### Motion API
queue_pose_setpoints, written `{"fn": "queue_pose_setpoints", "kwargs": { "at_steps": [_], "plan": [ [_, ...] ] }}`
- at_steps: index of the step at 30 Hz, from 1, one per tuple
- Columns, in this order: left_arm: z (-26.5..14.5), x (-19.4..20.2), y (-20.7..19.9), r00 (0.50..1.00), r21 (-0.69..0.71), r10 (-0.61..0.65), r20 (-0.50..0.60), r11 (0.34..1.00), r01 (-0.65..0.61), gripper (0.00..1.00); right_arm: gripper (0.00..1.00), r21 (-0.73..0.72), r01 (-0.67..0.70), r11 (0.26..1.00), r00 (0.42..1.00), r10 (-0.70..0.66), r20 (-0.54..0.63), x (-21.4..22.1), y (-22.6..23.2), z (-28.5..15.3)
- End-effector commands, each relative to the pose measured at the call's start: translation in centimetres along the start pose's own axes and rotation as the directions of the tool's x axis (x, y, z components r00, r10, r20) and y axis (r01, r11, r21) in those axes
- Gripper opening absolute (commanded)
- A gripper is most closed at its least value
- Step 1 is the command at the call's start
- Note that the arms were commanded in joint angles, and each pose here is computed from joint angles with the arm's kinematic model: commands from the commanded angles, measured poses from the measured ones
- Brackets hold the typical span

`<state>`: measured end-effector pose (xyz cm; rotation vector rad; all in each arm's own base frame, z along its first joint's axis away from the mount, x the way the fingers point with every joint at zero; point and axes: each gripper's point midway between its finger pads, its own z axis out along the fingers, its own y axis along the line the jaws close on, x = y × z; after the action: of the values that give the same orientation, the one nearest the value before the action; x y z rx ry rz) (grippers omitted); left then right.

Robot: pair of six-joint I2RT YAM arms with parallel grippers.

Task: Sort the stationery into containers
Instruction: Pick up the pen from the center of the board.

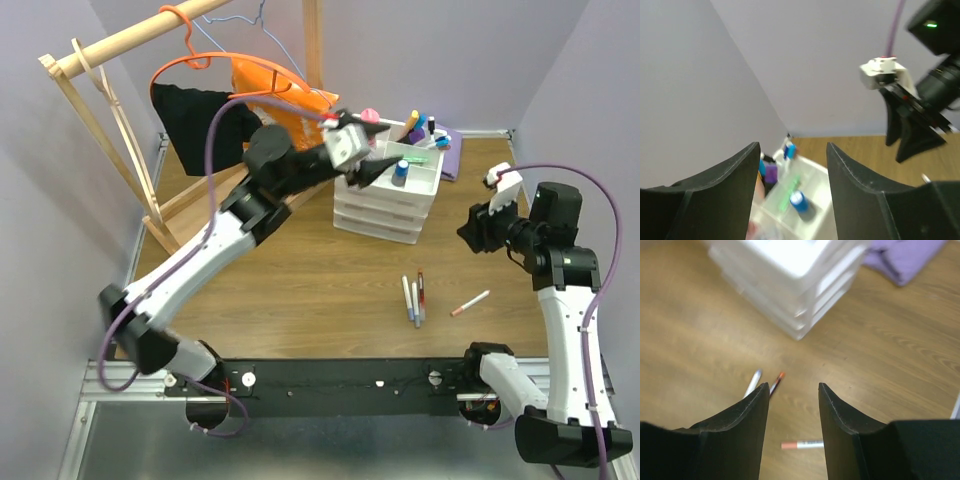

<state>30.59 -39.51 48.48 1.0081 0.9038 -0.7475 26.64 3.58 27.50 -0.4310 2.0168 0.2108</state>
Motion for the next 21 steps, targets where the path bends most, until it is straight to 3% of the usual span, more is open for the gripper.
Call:
{"fn": "queue_pose_setpoints", "kwargs": {
  "at_steps": [1, 6, 8, 9, 10, 12, 13, 16, 21],
  "plan": [
    [-7.3, 7.0, -7.8, 0.958, 0.078, -0.141, -0.250, 0.983, 0.165, 0.64, 0.52, -0.371, 0.151, 0.916, 0.966, -0.216, -0.141, 5.3, 5.4, -2.0],
    [-13.4, 10.6, -13.0, 0.898, 0.160, -0.155, -0.413, 0.958, 0.239, 0.65, 0.52, -0.455, 0.264, 0.850, 0.866, -0.417, -0.276, 10.3, 4.5, -3.1],
    [-15.9, 12.6, -14.9, 0.879, 0.237, -0.080, -0.470, 0.948, 0.213, 0.65, 0.49, -0.537, 0.418, 0.733, 0.755, -0.609, -0.242, 12.6, 3.7, -3.6],
    [-16.5, 13.1, -15.1, 0.873, 0.241, -0.064, -0.483, 0.949, 0.203, 0.65, 0.49, -0.565, 0.459, 0.686, 0.682, -0.680, -0.270, 15.1, 3.2, -4.4],
    [-17.2, 13.7, -15.4, 0.863, 0.231, -0.065, -0.500, 0.951, 0.205, 0.65, 0.49, -0.595, 0.545, 0.591, 0.595, -0.772, -0.222, 15.9, 2.6, -4.4],
    [-17.7, 14.1, -15.2, 0.860, 0.216, -0.057, -0.507, 0.958, 0.191, 0.66, 0.49, -0.625, 0.613, 0.484, 0.471, -0.858, -0.203, 18.8, 1.8, -4.5],
    [-18.1, 14.3, -15.4, 0.859, 0.212, -0.058, -0.508, 0.959, 0.190, 0.66, 0.49, -0.652, 0.657, 0.379, 0.388, -0.911, -0.139, 19.5, 1.6, -4.2],
    [-18.6, 14.8, -15.2, 0.860, 0.188, -0.065, -0.505, 0.965, 0.183, 0.67, 0.49, -0.694, 0.670, 0.261, 0.325, -0.945, -0.042, 21.6, 2.1, -3.1],
    [-19.8, 15.6, -15.2, 0.851, 0.165, -0.077, -0.519, 0.968, 0.188, 0.68, 0.49, -0.747, 0.633, 0.200, 0.315, -0.949, 0.013, 24.1, 2.3, -1.3]
  ]
}}
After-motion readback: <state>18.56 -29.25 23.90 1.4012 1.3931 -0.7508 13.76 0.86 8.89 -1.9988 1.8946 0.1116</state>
